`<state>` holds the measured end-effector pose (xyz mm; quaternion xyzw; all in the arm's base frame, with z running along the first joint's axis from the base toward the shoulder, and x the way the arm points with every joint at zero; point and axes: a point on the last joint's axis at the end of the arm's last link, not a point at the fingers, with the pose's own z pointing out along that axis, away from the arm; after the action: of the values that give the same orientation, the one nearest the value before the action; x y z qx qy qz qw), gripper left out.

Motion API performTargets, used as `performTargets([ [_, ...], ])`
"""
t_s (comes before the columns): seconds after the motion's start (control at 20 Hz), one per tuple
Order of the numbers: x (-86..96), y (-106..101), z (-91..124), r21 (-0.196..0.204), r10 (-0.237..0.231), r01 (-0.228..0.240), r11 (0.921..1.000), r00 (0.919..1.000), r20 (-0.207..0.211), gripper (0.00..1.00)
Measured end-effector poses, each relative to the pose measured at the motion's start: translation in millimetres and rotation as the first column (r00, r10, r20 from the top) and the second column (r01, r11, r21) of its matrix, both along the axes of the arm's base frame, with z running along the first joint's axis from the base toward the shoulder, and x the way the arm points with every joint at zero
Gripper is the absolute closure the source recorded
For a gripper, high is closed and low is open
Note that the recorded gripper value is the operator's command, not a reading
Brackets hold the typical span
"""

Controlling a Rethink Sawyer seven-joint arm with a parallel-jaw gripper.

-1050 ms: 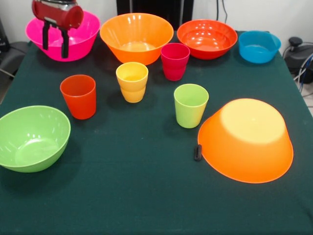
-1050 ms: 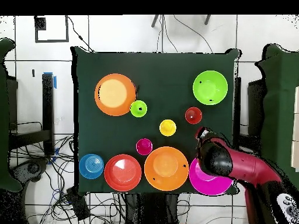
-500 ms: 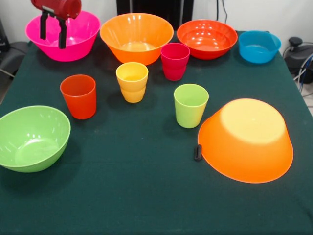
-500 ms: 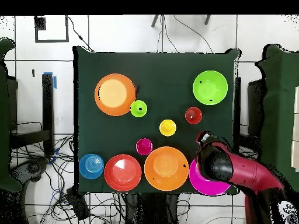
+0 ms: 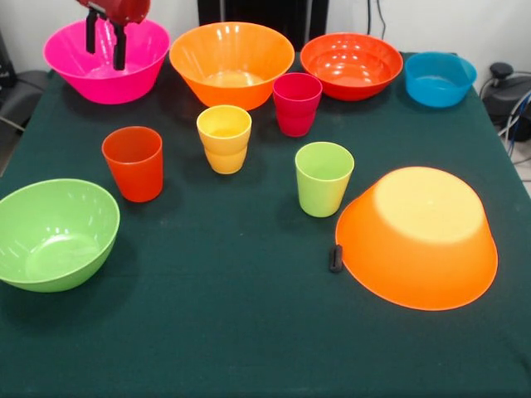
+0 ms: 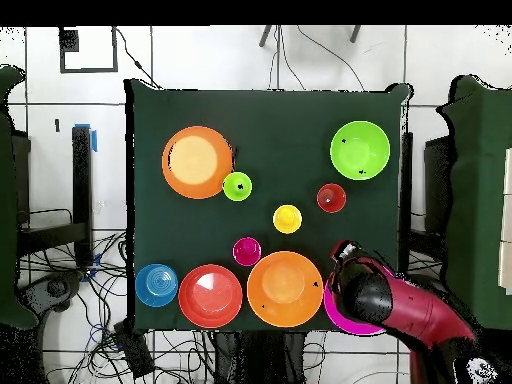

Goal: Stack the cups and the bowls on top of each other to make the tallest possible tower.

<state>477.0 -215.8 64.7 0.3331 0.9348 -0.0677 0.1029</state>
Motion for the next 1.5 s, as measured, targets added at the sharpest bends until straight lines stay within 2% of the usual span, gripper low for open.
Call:
performTargets([
  [0.2,-15.8,1,0,0.002,-0.054,0.054,0.9985,0.9982,-0.028,0.0],
  [0.45,-24.0,0,-1,0.005,-0.104,0.105,0.9945,0.9936,-0.044,0.0],
  [0.5,-26.8,0,-4,0.01,-0.141,0.141,0.9899,0.9887,-0.052,0.0],
  [0.6,-28.9,0,-6,0.014,-0.165,0.166,0.9859,0.9845,-0.059,0.0],
  [0.65,-31.9,0,-10,0.021,-0.204,0.206,0.9783,0.9767,-0.065,0.0],
  [0.75,-33.9,0,-13,0.026,-0.231,0.233,0.9721,0.9705,-0.069,0.0],
  [0.95,-42.8,2,-18,0.038,-0.313,0.317,0.9477,0.946,-0.085,0.0],
  [1.1,-47.5,4,-21,0.045,-0.337,0.342,0.9386,0.9366,-0.096,0.0],
  [1.5,-57.1,9,-26,0.054,-0.343,0.351,0.9347,0.9316,-0.119,0.0],
])
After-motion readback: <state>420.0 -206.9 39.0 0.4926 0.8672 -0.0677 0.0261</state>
